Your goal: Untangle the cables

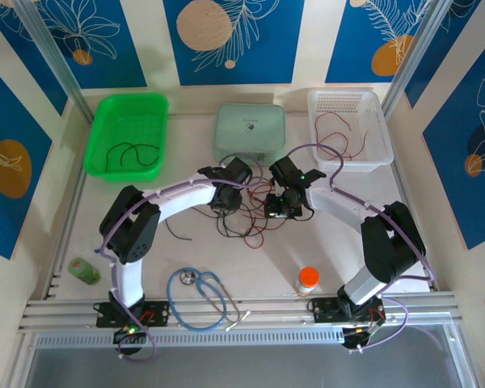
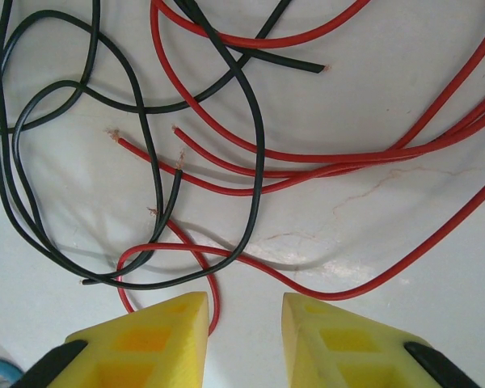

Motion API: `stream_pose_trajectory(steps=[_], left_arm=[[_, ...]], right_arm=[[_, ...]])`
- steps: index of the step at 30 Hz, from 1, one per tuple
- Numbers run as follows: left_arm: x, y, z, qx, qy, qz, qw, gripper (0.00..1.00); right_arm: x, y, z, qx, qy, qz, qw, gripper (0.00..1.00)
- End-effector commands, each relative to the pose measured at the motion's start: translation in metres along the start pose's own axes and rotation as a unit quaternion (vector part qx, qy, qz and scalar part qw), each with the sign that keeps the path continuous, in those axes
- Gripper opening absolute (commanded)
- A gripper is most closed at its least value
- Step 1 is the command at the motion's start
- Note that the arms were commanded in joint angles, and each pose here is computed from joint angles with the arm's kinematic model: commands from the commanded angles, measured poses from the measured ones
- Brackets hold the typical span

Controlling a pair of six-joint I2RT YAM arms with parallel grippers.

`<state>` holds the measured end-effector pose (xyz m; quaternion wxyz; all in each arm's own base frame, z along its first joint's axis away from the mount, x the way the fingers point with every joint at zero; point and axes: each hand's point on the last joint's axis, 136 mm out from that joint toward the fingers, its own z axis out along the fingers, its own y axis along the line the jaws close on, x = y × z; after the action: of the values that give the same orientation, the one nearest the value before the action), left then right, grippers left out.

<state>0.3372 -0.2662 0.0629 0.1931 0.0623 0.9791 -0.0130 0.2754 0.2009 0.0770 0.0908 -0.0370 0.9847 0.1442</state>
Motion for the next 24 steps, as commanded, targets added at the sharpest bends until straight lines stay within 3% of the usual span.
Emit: stream_pose_trajectory(steps=[1, 8, 24], left_arm=[[-0.004, 0.007, 0.002, -0.021, 0.001, 0.016, 1.0, 0.34], [-0.022, 0.006, 0.037, -0.016, 0.002, 0.01, 1.0, 0.28], [-0.032, 0.015, 0.059, -0.034, 0.003, 0.012, 0.999, 0.26]], right_arm=[[0.005, 0.003, -0.003, -0.013, 0.006, 0.007, 1.0, 0.31], [0.008, 0.001, -0.006, -0.01, 0.005, 0.008, 1.0, 0.29], [0.008, 0.001, -0.004, -0.009, 0.008, 0.01, 1.0, 0.29]])
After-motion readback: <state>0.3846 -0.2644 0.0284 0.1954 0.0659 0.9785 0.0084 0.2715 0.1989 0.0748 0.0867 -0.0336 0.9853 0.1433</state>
